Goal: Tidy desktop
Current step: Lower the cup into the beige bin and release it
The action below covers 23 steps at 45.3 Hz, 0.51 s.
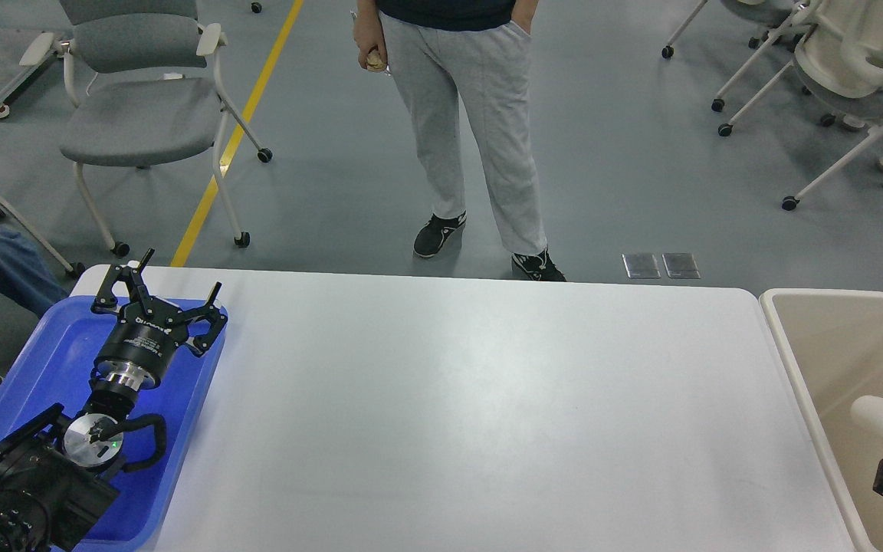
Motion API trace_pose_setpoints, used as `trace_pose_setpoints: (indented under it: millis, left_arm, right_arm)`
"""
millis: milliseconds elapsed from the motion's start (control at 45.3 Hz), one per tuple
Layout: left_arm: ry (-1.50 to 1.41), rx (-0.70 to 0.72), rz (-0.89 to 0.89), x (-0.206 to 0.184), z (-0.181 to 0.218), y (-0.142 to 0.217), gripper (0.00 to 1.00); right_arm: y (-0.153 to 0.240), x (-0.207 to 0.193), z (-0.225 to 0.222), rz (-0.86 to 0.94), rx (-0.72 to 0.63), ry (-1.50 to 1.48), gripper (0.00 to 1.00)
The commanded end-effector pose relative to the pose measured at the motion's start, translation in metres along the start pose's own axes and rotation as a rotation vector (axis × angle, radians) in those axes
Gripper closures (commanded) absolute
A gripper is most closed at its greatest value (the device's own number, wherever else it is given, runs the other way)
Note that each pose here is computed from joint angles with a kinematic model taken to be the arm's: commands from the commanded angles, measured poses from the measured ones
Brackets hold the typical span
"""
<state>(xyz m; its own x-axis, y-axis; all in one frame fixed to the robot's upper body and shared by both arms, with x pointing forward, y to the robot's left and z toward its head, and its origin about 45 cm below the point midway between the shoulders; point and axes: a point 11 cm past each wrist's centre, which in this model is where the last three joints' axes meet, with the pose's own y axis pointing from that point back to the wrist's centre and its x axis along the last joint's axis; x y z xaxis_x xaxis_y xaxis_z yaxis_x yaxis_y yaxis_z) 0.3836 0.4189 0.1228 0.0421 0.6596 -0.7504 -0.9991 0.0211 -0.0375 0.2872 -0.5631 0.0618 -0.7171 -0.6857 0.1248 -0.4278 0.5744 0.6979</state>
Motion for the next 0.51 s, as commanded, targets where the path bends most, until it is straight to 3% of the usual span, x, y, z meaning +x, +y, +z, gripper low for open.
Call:
trace_pose_setpoints:
  millis: [0, 331, 353, 398, 486]
  left_arm:
    - [0.0, 0.0, 0.0, 0.0, 0.0, 0.0, 0.0]
    - [0.0, 0.0, 0.0, 0.0, 0.0, 0.0, 0.0]
    - [-0.001, 0.001, -0.001, 0.0, 0.0, 0.0, 0.0]
    - [0.0, 0.0, 0.0, 0.0, 0.0, 0.0, 0.0]
    - [-0.001, 0.001, -0.001, 0.0, 0.0, 0.0, 0.0]
  right_arm:
    - [0.0, -0.001, 0.009, 0.008, -0.062, -0.097, 1.0]
    - [0.002, 0.004, -0.016, 0.007, -0.022, -0.126, 1.0]
    - [0.002, 0.003, -0.019, 0.001, -0.017, -0.128, 0.83]
    - [0.003, 0.003, -0.025, -0.007, -0.008, -0.131, 0.0]
    - [0.003, 0.008, -0.033, -0.007, 0.007, -0.132, 0.0]
